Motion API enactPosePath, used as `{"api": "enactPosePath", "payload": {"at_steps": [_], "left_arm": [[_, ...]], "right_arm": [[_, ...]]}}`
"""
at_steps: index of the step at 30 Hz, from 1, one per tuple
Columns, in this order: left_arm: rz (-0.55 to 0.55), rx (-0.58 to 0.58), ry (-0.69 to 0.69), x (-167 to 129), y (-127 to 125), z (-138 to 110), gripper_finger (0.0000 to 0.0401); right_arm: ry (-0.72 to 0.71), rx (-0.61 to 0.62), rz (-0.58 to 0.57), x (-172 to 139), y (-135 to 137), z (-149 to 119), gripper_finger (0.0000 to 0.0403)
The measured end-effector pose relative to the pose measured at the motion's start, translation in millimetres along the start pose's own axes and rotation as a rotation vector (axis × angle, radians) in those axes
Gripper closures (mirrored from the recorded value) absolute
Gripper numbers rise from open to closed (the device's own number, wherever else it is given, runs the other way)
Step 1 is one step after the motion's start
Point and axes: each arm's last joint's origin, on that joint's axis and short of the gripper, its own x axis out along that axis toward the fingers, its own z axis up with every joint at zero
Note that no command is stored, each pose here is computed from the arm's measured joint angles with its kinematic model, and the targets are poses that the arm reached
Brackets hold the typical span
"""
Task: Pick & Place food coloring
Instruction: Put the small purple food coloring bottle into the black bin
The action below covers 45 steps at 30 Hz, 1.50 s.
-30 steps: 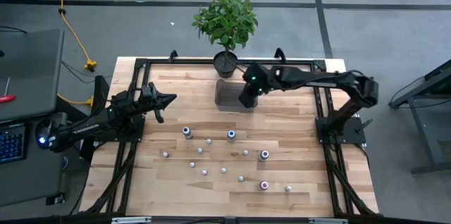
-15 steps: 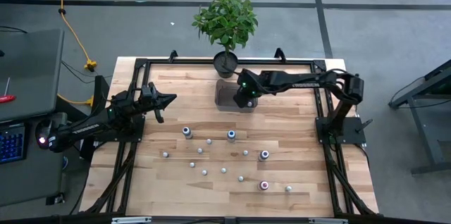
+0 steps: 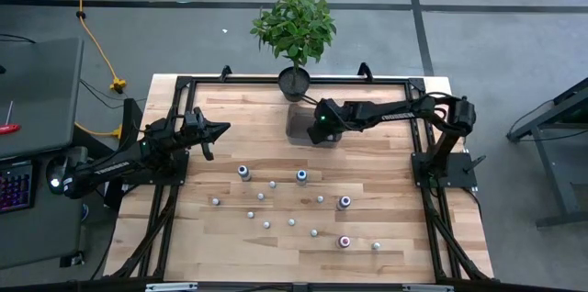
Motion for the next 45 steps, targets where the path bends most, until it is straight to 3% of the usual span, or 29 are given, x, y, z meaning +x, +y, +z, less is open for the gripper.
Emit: {"api": "enactPosePath", "payload": {"at_steps": [35,45], "left_arm": [[0.0,0.0,0.0,0,0,0,0.0401],[0.0,0.0,0.0,0,0,0,0.0401]], "right_arm": [[0.031,-0.059,0.043,-5,-2,-2,0.034],[0.006,-0.059,0.044,-17,-4,2,0.0294]]}}
